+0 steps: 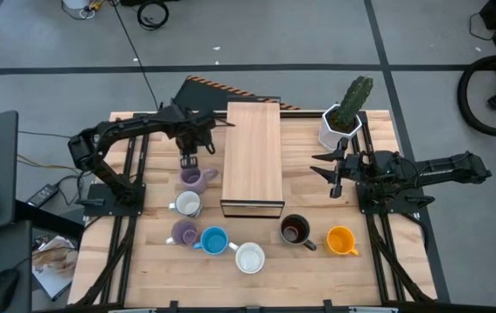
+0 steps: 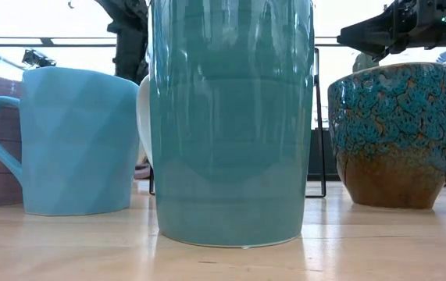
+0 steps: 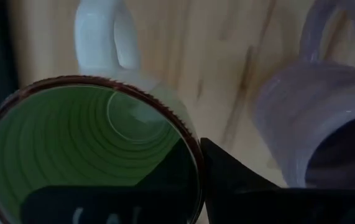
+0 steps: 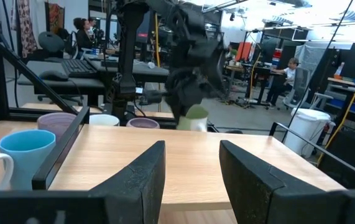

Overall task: Place coffee mugs
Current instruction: Put the green mug on the shelf

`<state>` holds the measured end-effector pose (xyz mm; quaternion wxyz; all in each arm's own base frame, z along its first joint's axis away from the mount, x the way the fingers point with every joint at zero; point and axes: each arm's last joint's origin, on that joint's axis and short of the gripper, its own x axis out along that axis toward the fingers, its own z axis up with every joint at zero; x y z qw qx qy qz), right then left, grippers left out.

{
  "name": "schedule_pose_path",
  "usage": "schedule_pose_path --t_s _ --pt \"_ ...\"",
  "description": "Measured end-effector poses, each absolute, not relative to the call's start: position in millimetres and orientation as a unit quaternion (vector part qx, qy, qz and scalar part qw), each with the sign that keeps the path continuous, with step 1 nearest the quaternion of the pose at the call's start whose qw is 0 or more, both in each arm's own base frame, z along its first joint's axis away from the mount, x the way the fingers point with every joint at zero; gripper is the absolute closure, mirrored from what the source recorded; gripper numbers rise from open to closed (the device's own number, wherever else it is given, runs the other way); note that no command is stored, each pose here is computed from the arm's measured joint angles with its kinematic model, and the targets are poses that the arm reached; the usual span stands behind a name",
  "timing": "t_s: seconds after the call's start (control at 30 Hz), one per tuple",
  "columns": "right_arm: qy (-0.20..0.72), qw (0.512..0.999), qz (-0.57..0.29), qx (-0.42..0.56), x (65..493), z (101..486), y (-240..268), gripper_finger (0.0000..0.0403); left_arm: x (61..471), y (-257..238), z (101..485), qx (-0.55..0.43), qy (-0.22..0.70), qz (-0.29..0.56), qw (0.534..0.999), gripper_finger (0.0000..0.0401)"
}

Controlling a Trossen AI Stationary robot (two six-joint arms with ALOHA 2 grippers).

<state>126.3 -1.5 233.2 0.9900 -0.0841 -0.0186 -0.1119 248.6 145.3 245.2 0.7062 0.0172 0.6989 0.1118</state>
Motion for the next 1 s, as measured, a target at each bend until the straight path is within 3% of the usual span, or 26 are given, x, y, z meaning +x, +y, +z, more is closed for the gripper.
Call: schedule_pose_path --t_s 0.27,0.5,0.7,1.0 --pt "-0.018 0.990 -0.112 -0.084 126.3 233.1 -1.5 0.0245 258.0 154.6 317.1 0.094 0.662 0.156 0.727 0.0373" --pt "-0.017 0.990 -0.112 -0.085 126.4 232.9 -1.5 0.0245 269.6 150.3 367.9 0.139 0.580 0.165 0.786 0.0373" --pt "-0.017 0.989 -0.112 -0.090 126.4 233.0 -1.5 0.0245 296.1 137.1 381.9 0.190 0.474 0.103 0.854 0.0373" --pt "-0.016 0.988 -0.118 -0.096 126.4 233.1 -1.9 0.0245 347.9 117.3 376.0 0.250 0.368 0.058 0.894 0.0374"
